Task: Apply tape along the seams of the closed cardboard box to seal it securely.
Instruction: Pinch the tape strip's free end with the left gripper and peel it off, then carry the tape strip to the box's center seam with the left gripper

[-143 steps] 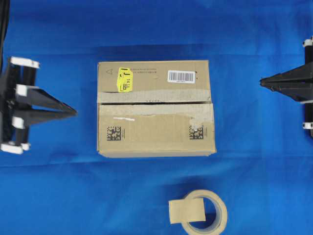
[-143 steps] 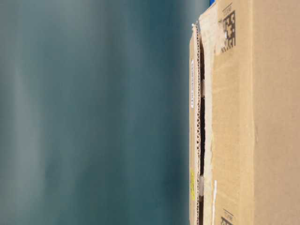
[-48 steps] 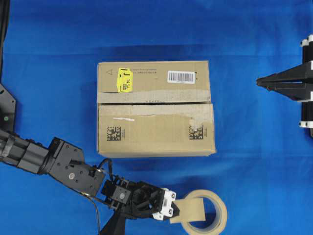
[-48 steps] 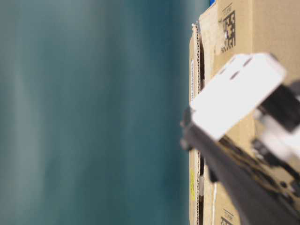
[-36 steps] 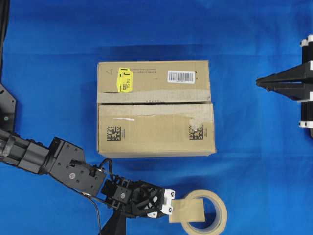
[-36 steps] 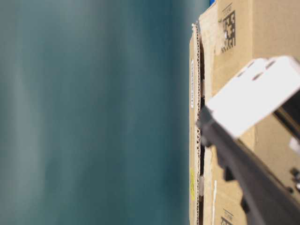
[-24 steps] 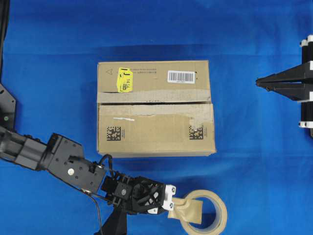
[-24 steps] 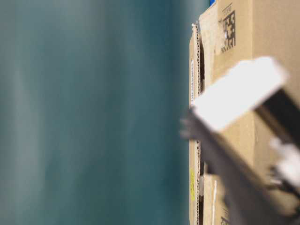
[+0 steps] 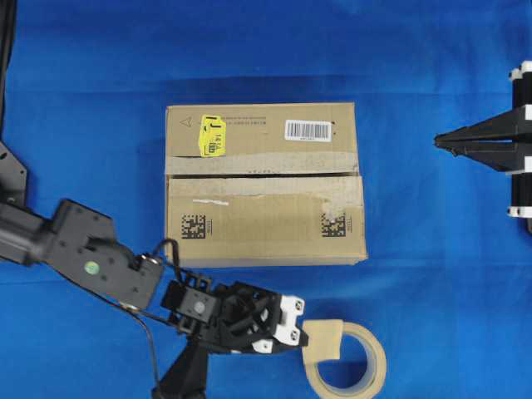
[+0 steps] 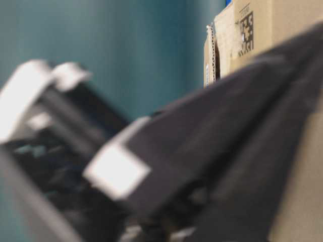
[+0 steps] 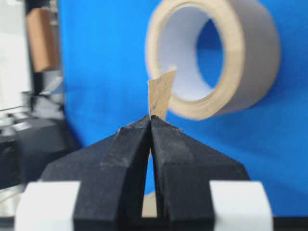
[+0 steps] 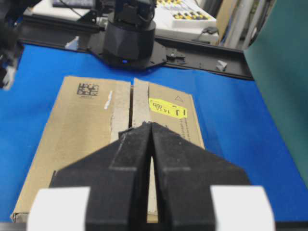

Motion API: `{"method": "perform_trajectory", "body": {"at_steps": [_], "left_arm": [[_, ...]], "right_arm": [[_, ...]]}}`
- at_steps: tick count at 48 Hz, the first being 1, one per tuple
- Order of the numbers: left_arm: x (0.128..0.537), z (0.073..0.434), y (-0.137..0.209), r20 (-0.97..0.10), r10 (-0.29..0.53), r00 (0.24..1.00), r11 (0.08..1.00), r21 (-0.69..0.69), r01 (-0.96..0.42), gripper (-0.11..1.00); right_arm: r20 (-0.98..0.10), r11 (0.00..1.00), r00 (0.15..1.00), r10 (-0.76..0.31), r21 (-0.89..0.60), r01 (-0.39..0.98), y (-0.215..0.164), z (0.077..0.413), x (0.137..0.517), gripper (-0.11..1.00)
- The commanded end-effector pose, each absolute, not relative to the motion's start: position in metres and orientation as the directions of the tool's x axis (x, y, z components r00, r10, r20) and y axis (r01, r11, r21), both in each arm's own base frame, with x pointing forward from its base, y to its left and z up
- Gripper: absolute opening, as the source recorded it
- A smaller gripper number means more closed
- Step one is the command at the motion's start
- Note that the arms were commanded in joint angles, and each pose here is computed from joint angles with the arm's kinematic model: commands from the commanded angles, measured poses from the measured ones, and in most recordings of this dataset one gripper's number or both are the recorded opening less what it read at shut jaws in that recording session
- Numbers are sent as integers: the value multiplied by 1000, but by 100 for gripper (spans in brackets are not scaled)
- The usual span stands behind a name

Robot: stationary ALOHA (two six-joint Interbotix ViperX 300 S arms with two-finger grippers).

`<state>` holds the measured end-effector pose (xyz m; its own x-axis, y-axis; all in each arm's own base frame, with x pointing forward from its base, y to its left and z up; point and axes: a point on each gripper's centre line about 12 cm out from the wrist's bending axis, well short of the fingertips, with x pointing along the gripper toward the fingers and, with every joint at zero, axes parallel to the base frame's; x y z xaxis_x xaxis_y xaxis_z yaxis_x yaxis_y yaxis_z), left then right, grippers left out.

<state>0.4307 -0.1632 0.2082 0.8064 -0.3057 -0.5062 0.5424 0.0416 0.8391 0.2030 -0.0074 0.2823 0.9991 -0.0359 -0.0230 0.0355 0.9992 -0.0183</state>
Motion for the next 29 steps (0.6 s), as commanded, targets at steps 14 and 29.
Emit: {"method": "perform_trajectory", "body": {"at_steps": [14, 29], "left_arm": [[409, 258, -117, -416, -251, 874, 26, 900, 436, 0], [384, 270, -46, -391, -110, 914, 39, 917, 397, 0]], "right_arm": [[3, 999, 999, -37, -15, 37, -8, 293, 206, 1], [-2, 999, 999, -37, -14, 37, -8, 292, 207, 1]]}}
